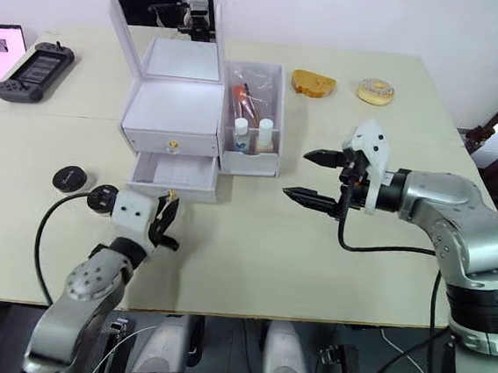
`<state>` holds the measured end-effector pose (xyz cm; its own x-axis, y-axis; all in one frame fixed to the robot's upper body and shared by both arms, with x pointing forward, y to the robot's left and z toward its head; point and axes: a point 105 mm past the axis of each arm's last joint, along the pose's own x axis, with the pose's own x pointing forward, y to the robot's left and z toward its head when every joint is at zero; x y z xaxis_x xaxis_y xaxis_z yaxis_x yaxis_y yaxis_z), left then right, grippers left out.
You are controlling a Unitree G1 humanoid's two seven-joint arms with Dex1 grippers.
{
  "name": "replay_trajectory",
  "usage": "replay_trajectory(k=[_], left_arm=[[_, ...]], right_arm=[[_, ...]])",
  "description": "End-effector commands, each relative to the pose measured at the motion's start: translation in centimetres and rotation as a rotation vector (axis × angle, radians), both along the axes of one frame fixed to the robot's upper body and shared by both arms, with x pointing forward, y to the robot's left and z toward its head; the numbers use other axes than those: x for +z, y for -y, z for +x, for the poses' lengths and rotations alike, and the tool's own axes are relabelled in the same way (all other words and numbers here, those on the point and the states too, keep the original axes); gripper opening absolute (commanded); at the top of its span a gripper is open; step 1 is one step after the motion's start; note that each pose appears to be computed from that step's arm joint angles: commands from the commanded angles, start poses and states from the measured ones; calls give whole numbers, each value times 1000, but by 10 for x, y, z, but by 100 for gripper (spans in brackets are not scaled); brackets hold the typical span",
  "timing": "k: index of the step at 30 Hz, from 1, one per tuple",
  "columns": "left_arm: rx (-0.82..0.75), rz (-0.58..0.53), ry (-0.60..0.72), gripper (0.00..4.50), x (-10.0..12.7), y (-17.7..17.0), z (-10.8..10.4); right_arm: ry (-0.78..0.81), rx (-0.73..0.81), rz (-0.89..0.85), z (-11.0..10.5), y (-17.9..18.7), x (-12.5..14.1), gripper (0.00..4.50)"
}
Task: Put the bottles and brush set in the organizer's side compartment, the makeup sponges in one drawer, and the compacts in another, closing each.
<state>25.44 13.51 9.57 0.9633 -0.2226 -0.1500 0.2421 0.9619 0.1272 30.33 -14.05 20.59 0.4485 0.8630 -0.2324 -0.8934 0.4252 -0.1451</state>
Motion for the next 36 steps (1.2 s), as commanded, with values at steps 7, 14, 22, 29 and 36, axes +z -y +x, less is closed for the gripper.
replay_trajectory(k=[7,14,22,29,36], left_arm=[[-88,-43,-15,34,9,15,-10],[-160,-104,-44,266,11,15,-15],[-332,-212,-31,436,36,-12,-52],[-136,-183,12,436,61,-136,-50],[51,-60,-12,436,63,-240,-56]], right_arm=[[50,34,1,-2,-5,8,450],[58,23,-3,-1,-1,10,450],[47,3,-12,2,18,12,450],[40,-127,87,13,65,15,450],[73,-321,52,14,125,-5,450]])
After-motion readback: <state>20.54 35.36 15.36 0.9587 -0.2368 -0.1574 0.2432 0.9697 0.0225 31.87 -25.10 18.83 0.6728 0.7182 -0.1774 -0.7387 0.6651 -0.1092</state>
